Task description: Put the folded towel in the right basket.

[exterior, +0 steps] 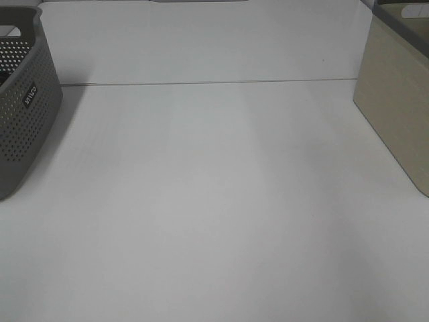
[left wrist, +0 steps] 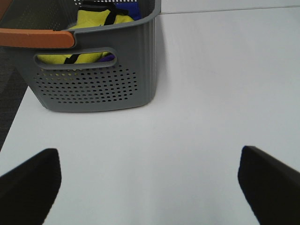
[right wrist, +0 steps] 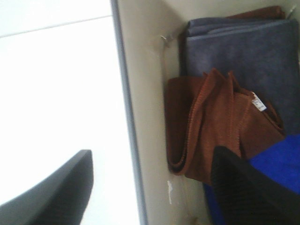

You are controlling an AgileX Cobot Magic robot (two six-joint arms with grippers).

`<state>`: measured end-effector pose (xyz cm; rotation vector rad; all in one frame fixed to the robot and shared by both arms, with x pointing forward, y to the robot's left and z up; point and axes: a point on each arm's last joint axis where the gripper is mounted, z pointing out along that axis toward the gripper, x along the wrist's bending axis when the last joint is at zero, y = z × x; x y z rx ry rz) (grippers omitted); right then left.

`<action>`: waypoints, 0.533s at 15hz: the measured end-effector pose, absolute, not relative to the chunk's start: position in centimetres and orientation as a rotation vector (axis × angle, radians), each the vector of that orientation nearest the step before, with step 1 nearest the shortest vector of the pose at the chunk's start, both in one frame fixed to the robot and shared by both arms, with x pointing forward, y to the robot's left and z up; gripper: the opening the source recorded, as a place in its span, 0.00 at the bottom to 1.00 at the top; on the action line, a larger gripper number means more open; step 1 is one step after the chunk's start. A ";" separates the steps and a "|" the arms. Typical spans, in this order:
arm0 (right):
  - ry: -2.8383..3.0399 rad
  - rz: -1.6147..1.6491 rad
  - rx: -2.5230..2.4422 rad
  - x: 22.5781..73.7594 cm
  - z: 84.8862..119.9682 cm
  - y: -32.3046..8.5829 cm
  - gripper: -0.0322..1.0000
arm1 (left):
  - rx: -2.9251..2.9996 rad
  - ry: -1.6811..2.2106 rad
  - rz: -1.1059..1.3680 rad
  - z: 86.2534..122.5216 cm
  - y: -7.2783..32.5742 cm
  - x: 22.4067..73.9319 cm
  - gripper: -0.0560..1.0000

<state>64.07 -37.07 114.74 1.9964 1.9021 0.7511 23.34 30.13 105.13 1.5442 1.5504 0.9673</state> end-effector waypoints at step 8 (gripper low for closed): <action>2.058 0.843 1.788 61.9 118.5 -26.5 0.68 | 1.544 1.550 0.967 105.1 30.1 23.3 0.98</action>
